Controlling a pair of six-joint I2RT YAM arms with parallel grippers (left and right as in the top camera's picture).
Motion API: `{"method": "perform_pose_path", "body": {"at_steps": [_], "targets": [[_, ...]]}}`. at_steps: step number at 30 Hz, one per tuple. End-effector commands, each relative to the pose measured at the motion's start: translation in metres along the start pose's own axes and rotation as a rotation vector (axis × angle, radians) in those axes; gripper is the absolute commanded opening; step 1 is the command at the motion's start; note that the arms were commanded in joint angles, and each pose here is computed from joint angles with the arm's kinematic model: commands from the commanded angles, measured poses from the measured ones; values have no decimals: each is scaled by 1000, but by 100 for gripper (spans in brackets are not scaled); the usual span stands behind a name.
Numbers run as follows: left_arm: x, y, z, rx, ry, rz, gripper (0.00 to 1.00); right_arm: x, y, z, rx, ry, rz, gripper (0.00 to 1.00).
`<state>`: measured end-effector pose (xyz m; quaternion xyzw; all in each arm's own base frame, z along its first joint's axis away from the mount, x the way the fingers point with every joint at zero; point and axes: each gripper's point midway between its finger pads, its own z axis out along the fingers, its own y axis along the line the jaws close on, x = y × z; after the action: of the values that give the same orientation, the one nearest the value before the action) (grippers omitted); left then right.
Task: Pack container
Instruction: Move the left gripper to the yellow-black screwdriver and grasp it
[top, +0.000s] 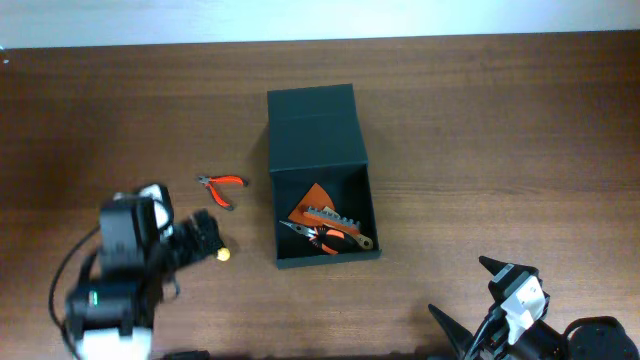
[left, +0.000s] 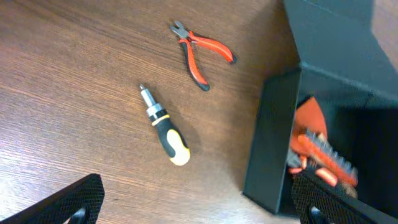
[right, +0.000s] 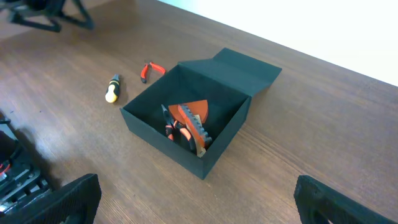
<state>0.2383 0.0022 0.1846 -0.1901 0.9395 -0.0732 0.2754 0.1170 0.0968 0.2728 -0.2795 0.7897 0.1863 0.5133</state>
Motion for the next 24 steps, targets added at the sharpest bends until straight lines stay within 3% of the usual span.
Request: {"method": "perform_pose_path", "body": {"at_steps": [1, 7, 13, 20, 24], "targets": [[-12, -2, 14, -37, 51, -123, 99, -1, -2, -1, 12, -7, 9, 99], [0, 5, 54, -121, 187, -314, 99, -1, -2, -1, 12, -7, 9, 99], [16, 7, 89, -106, 221, -378, 99, -1, -2, -1, 12, -7, 9, 99], [69, 24, 129, -138, 281, -563, 99, -1, -2, -1, 13, -7, 9, 99], [84, 30, 140, -168, 318, -596, 99, -1, -2, -1, 13, -7, 9, 99]]}}
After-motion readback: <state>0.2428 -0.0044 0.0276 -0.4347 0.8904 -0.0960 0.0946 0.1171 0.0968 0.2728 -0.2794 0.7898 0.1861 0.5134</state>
